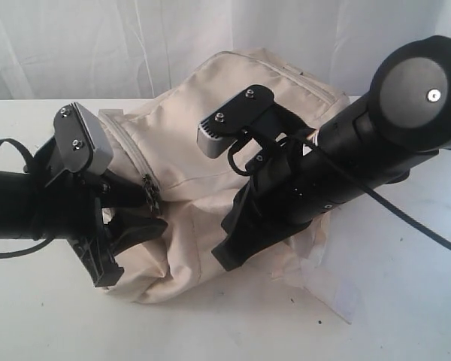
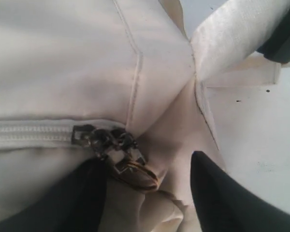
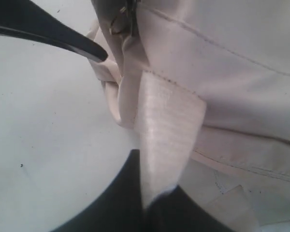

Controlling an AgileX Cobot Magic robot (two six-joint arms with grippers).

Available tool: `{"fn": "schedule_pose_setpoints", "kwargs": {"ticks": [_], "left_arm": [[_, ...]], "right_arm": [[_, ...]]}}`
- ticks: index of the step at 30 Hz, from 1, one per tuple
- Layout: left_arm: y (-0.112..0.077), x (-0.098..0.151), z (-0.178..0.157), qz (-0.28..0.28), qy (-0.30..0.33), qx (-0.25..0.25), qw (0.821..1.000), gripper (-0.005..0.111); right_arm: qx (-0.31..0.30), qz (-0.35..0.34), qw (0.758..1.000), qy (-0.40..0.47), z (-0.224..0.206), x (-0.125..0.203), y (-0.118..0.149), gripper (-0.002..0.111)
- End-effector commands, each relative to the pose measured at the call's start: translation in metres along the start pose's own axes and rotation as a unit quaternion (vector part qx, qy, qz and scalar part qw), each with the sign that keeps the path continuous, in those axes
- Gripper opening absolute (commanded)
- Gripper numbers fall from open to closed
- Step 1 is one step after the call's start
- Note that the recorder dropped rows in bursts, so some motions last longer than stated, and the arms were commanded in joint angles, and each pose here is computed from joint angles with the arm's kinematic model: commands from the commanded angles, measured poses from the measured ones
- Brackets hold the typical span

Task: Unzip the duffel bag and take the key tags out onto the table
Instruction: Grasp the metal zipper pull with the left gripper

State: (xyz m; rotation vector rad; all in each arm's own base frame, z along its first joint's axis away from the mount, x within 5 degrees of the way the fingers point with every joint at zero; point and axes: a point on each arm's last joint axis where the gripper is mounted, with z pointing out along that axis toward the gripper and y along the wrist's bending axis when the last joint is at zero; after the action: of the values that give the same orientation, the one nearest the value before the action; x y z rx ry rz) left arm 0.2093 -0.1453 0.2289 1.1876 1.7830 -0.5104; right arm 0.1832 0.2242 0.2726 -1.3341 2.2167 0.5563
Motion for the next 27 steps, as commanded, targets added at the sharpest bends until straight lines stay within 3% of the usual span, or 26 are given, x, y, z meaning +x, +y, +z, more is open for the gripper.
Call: {"fn": "schedule_pose_setpoints", "kwargs": {"ticks": [1, 11, 18, 24, 27], "left_arm": [[-0.002, 0.006, 0.009, 0.061, 0.007, 0.016, 0.998, 0.053], [0.004, -0.001, -0.004, 0.057, 0.01, -0.036, 0.998, 0.001], [0.004, -0.015, -0.026, 0.048, -0.017, -0.081, 0.995, 0.0], [0.0, -0.022, -0.037, 0.019, -0.039, -0.084, 0.995, 0.0], [-0.006, -0.019, -0.037, 0.012, -0.039, -0.063, 0.997, 0.001]], "right_arm": [[-0.001, 0.003, 1.0, -0.004, -0.004, 0.0, 0.001, 0.0], [-0.002, 0.003, 1.0, -0.004, -0.004, 0.001, 0.002, 0.0], [-0.002, 0.003, 1.0, -0.004, -0.004, 0.001, 0.002, 0.0], [-0.002, 0.003, 1.0, -0.004, -0.004, 0.001, 0.002, 0.0], [-0.002, 0.003, 1.0, -0.004, -0.004, 0.001, 0.002, 0.0]]}}
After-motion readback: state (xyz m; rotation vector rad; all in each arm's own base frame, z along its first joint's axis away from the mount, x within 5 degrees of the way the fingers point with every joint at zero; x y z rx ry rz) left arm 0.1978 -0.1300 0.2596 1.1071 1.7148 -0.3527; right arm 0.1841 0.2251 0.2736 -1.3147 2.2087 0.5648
